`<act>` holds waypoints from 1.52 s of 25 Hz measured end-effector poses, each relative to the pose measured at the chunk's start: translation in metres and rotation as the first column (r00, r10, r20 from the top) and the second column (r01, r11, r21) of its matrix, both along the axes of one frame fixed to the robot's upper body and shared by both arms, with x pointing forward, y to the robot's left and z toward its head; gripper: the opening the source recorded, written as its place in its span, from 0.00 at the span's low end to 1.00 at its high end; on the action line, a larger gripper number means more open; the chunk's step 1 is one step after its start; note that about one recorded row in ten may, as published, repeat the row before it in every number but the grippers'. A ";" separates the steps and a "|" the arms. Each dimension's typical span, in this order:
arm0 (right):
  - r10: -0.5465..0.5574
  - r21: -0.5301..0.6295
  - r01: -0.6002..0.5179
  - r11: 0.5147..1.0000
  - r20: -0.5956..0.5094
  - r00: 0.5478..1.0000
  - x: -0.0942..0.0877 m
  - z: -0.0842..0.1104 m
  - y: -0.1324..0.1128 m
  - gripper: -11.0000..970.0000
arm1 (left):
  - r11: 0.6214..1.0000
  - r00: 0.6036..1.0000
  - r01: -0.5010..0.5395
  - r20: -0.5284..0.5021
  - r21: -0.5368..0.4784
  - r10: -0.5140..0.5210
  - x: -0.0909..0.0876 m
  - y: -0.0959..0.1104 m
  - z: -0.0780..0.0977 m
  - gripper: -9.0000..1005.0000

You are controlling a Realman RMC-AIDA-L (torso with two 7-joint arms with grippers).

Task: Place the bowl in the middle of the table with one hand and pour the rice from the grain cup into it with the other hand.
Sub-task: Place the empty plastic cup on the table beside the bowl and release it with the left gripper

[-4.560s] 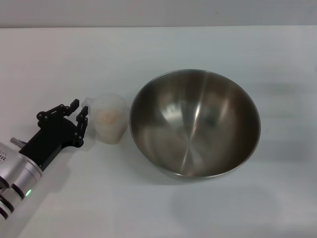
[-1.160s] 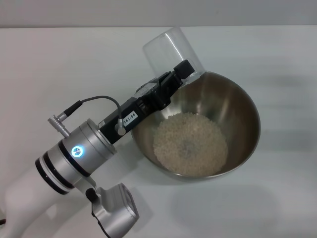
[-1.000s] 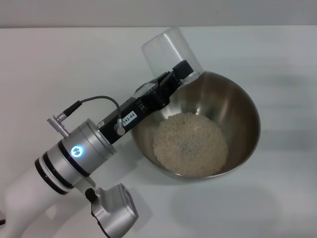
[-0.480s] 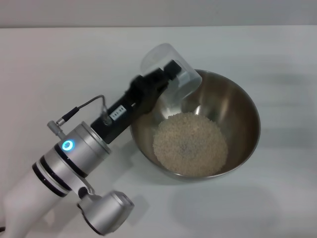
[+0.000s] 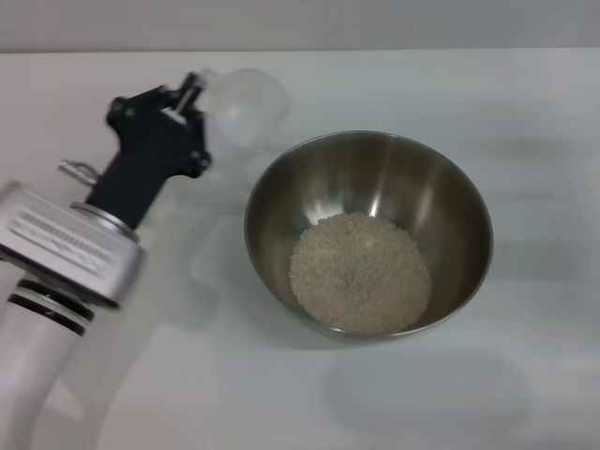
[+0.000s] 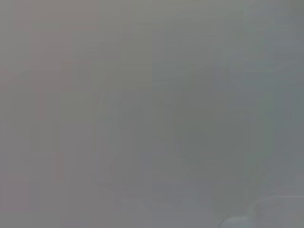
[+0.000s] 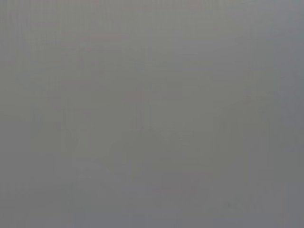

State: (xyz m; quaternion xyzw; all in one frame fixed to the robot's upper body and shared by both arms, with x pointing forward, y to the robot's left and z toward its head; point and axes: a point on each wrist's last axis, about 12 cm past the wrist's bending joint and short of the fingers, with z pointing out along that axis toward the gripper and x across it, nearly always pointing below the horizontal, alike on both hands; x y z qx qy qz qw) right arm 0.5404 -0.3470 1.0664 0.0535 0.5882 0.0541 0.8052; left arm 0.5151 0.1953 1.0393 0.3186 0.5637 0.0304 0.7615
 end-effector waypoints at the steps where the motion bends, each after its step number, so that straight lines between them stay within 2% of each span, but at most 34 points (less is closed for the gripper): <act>1: 0.002 0.004 -0.002 1.000 0.002 1.000 0.000 0.000 0.001 0.56 | 0.997 0.997 -0.030 -0.071 -0.068 0.026 0.003 0.006 -0.004 0.03; 5: 0.009 0.019 -0.009 1.000 0.010 1.000 -0.002 -0.001 0.005 0.56 | 0.960 0.961 -0.147 -0.266 -0.238 0.081 0.011 0.021 -0.016 0.03; 10: 0.016 0.023 -0.018 1.000 0.049 0.999 -0.007 0.001 0.008 0.56 | 0.930 0.919 -0.226 -0.381 -0.290 0.104 0.015 0.030 -0.025 0.03; 24: 0.014 0.032 -0.016 0.999 0.062 0.998 -0.015 0.000 0.005 0.56 | 0.938 0.885 -0.252 -0.449 -0.239 0.124 0.018 0.033 -0.034 0.03; 38: 0.008 0.030 -0.009 1.000 0.052 0.999 -0.017 -0.003 0.003 0.56 | 0.924 0.862 -0.275 -0.493 -0.265 0.116 0.013 0.038 -0.040 0.19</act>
